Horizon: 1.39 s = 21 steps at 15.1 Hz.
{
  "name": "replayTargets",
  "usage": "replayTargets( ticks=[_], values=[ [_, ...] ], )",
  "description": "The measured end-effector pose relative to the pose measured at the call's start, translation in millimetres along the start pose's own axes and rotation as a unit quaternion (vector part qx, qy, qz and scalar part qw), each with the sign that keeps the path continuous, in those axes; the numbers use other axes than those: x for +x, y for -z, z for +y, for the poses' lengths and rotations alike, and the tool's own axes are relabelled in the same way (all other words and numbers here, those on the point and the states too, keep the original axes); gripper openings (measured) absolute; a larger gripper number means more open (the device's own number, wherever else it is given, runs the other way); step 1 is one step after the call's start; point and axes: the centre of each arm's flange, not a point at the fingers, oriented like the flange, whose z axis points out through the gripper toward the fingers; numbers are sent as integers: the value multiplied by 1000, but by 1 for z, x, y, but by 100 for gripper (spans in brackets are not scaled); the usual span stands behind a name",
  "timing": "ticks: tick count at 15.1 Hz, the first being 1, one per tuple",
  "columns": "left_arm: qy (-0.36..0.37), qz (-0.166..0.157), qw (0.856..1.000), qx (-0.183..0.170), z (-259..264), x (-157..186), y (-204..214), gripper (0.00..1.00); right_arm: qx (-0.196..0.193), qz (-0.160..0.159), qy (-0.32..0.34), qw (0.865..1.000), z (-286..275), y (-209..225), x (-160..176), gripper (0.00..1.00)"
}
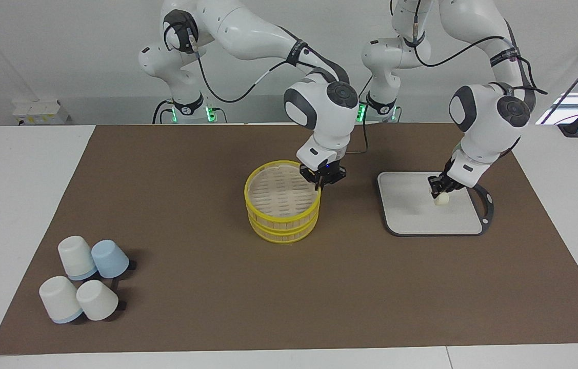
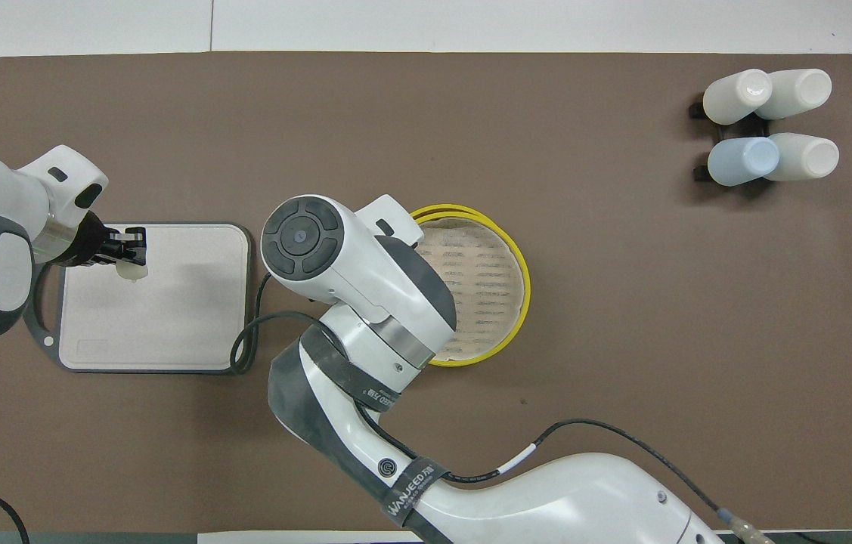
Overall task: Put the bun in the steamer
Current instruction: 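Lift the lid off with the right gripper while the left gripper lifts the bun, then carry the bun with the left gripper over the open steamer and lower it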
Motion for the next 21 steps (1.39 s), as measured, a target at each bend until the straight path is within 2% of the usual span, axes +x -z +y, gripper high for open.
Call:
replayTargets(
  ticks=[3, 6, 9, 12, 17, 19, 21],
  values=[
    [4, -1, 1000, 0, 1, 0, 5, 22, -4, -2, -4, 1000, 8, 17, 1, 9],
    [9, 0, 1000, 0, 7, 0, 6, 22, 4, 6, 7, 1000, 32, 67, 3, 9],
    [10, 1, 1000, 0, 22, 0, 13, 23, 20, 17, 35, 999, 91, 132, 21, 9],
    [13, -2, 1000, -1, 40, -1, 26, 23, 26, 30, 79, 996, 156, 171, 46, 9],
    [48, -1, 999, 1, 127, -15, 46, 23, 24, 29, 151, 988, 255, 177, 95, 9],
    [63, 0, 998, -5, 168, -26, 49, 23, 30, 16, 155, 987, 281, 170, 106, 9],
    [75, -2, 997, -14, 210, -42, 49, 23, 54, -2, 143, 988, 300, 160, 113, 9]
  ],
)
